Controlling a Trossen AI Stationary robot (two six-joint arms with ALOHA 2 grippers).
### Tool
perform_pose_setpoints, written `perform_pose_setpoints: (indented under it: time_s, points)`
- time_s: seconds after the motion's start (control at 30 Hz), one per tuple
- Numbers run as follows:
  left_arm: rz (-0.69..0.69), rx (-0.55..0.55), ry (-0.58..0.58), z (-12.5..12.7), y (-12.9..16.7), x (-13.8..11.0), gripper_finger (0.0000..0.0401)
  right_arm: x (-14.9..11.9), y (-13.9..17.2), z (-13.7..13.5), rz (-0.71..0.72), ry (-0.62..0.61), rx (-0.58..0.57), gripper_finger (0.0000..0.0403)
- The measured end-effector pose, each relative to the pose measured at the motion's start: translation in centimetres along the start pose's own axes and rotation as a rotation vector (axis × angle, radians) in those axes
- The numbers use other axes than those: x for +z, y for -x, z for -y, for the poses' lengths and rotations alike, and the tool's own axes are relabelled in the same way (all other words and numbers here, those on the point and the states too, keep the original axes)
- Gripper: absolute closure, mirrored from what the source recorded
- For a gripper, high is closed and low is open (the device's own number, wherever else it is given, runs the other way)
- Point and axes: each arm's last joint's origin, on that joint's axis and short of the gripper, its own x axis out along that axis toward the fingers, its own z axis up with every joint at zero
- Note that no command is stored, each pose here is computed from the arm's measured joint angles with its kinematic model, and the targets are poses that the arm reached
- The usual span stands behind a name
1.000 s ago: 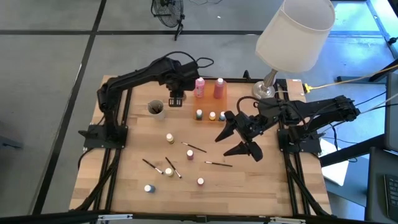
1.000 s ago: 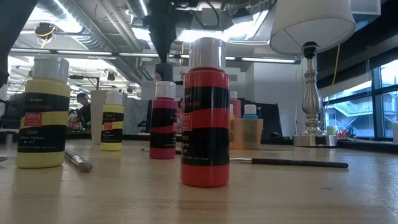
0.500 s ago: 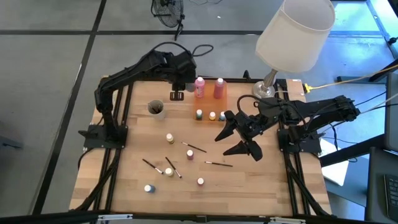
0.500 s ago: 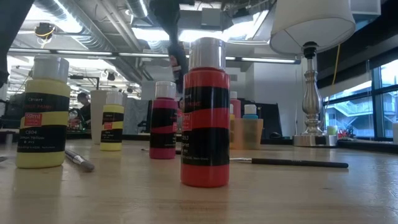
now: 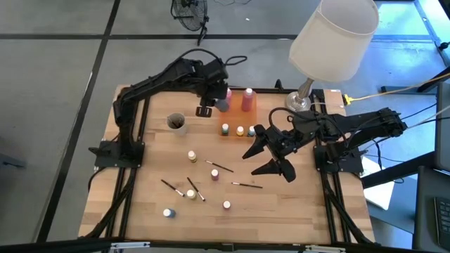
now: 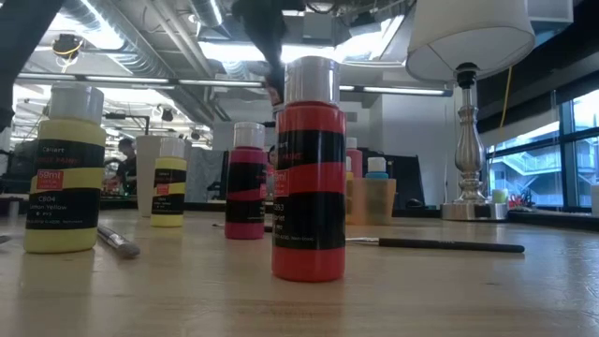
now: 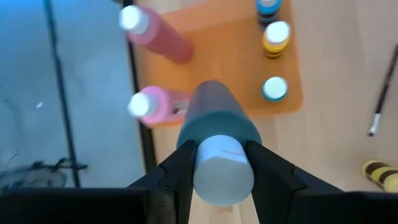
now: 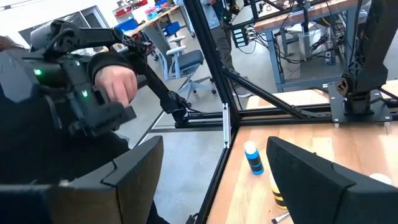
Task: Pick & Place Paint Supplies
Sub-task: Put the large black paint bottle into the orange bin
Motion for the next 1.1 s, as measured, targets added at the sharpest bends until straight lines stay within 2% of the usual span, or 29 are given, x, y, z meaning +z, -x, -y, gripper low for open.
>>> perform_pose_setpoints:
  time_s: [0.5, 0.8, 1.1]
  points:
    - [-0.037, -0.052, -0.061, -0.5, -4.6, 1.3, 0.0283, -0.2, 0.0, 0.1, -0.019, -0.019, -0.016, 0.0112]
    - [-0.093, -0.115, -0.103, -0.7, -8.6, 1.8, 0.0283, -0.1, 0.1, 0.5, -0.014, -0.032, -0.028, 0.0111]
    - [-0.174, -0.138, -0.115, -2.0, -12.4, 1.0, 0.0283, -0.1, 0.1, 0.5, -0.014, -0.036, -0.027, 0.0111]
